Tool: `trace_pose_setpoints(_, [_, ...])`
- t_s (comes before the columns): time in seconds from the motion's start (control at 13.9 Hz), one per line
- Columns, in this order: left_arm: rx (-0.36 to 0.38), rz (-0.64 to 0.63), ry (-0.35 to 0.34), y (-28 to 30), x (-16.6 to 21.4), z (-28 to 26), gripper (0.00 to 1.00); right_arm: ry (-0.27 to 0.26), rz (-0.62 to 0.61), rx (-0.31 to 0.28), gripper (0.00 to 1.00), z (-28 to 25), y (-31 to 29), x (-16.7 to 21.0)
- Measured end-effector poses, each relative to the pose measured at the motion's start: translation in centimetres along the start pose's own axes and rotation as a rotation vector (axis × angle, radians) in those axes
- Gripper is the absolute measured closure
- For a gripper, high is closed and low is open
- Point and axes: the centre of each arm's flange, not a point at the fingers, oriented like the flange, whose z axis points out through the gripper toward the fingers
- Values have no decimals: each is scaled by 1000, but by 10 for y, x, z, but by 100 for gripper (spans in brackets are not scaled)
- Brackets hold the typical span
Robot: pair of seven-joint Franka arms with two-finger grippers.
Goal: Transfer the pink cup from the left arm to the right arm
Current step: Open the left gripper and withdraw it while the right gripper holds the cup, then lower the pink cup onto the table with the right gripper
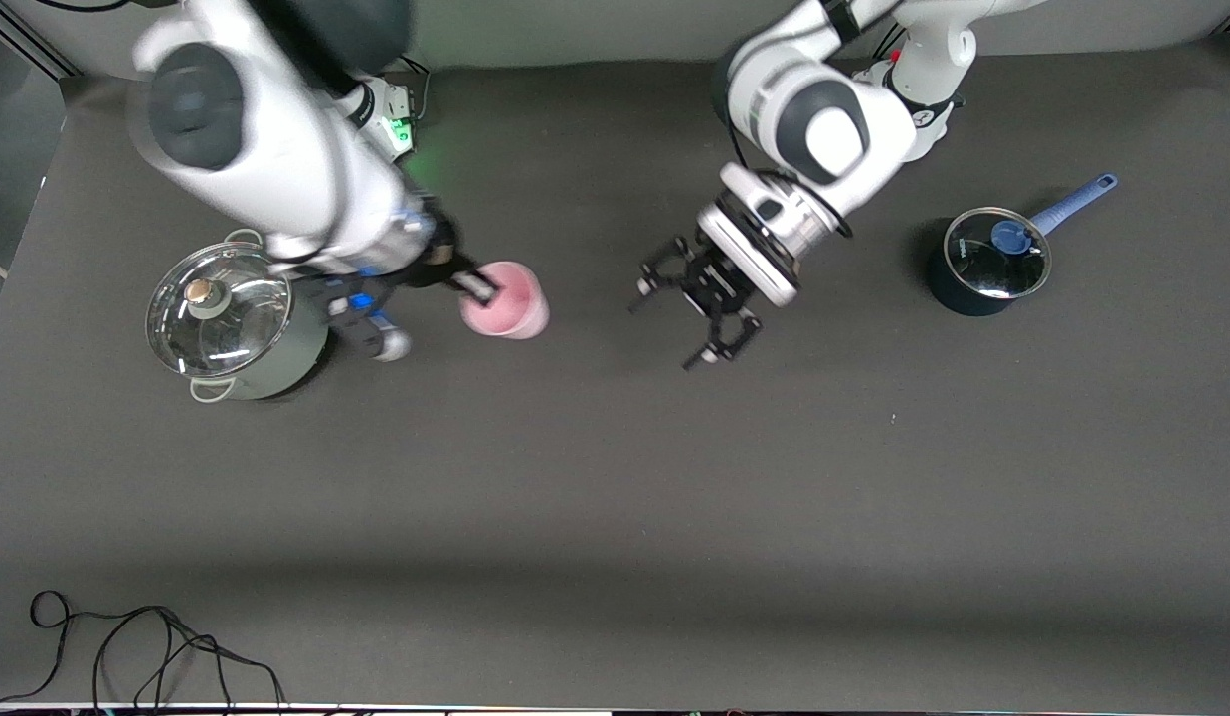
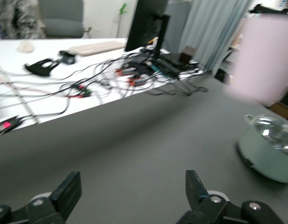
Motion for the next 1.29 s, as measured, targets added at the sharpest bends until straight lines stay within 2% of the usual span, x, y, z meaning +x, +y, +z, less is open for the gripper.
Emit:
trace_pose_setpoints(0.14, [28, -20, -18, -27, -10, 4, 0, -14, -80, -16, 96, -26, 44, 44])
trace_pose_setpoints(0.36, [85, -9, -27, -61, -13, 0, 0, -25, -211, -10, 96, -62, 123, 118])
trace_pose_setpoints(0.43, [105, -3, -35, -68, -13, -3, 0, -15, -252, -13, 96, -71, 148, 139])
trace_pose_setpoints(0.65, [139, 31, -18, -87, 0, -8, 0, 29, -376, -84, 96, -78, 194, 176])
trace_pose_setpoints(0.93, [167, 85, 1, -105, 14, -12, 0, 74, -391, -72, 96, -54, 200, 204])
trace_pose_setpoints(1.29, [170, 147, 5, -123, 20, -7, 0, 172, -420, -24, 96, 38, 207, 241])
